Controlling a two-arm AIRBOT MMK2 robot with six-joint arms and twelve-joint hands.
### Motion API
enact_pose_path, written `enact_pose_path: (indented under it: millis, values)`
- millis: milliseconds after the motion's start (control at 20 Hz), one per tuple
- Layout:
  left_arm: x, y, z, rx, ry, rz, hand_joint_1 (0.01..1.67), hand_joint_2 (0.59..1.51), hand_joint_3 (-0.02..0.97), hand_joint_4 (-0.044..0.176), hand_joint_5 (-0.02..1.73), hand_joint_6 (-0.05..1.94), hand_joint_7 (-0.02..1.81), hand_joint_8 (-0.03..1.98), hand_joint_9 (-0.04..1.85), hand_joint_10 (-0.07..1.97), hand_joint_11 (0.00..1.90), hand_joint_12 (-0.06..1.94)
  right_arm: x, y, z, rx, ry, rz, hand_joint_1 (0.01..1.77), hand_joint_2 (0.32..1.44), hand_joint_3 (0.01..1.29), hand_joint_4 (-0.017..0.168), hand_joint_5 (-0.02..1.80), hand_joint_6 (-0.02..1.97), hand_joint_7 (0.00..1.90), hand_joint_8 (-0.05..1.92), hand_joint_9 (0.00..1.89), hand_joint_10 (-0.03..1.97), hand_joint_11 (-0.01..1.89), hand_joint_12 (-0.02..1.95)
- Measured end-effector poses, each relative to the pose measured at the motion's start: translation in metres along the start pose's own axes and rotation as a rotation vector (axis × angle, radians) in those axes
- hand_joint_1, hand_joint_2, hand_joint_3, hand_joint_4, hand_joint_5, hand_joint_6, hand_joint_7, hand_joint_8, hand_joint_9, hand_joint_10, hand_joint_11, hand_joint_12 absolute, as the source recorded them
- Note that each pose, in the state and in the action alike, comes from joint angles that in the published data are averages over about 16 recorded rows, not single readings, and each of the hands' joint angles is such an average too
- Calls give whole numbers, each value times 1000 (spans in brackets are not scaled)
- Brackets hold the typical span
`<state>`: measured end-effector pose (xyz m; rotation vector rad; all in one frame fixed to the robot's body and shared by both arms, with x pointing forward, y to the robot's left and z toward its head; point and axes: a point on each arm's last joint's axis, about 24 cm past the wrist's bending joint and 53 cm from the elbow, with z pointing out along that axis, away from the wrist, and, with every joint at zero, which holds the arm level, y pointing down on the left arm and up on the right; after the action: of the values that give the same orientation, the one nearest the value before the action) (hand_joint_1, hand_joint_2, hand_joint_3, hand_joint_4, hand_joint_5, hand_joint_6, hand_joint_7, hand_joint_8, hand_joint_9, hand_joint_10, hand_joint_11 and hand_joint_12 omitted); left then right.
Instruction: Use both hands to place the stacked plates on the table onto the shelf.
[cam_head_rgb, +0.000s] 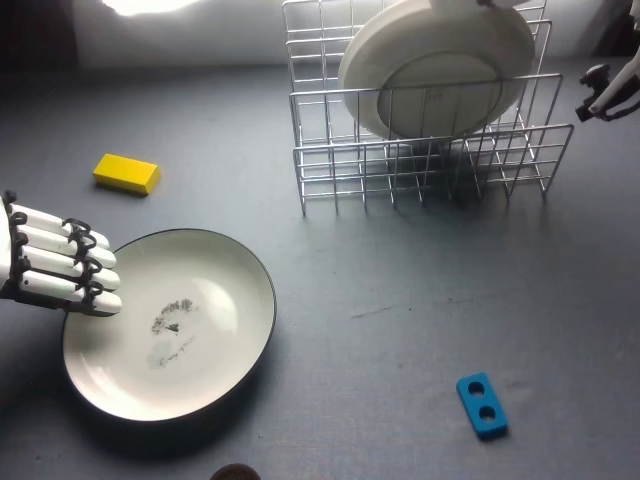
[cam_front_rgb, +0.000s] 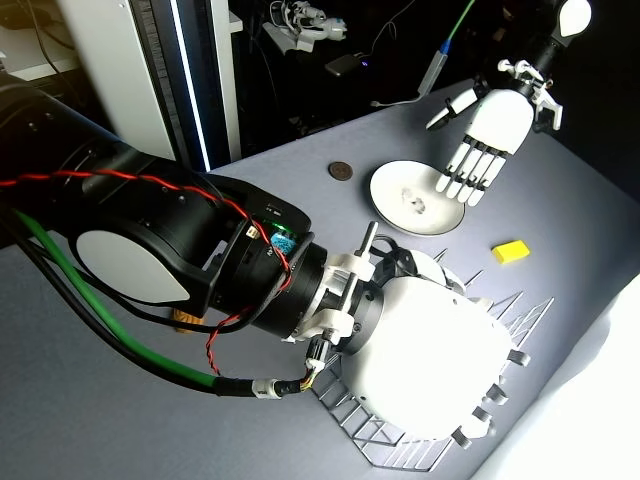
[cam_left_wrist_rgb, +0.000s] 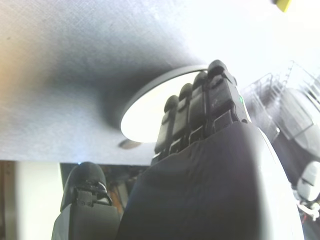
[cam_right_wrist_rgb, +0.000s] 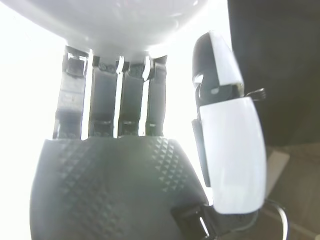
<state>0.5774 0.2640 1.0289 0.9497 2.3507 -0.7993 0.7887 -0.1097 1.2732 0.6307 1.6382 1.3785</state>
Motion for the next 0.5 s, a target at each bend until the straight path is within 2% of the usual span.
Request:
enact_pose_path:
  millis: [250,500]
  values:
    - [3,0,1,-1,7,-5,15,1105,21,2,19,3,13,8,-10,-22,14,9,-2,17,-2,-41,-1,-36,909,1125,15,-3,724,38,827,12,812,21,352,1115]
    - [7,1,2,0,15,-21,15,1108,21,1,19,3,13,7,-17,-24,14,9,11,42,-6,-109,26,-177,920,1105,15,-3,503,36,574,12,564,21,200,972]
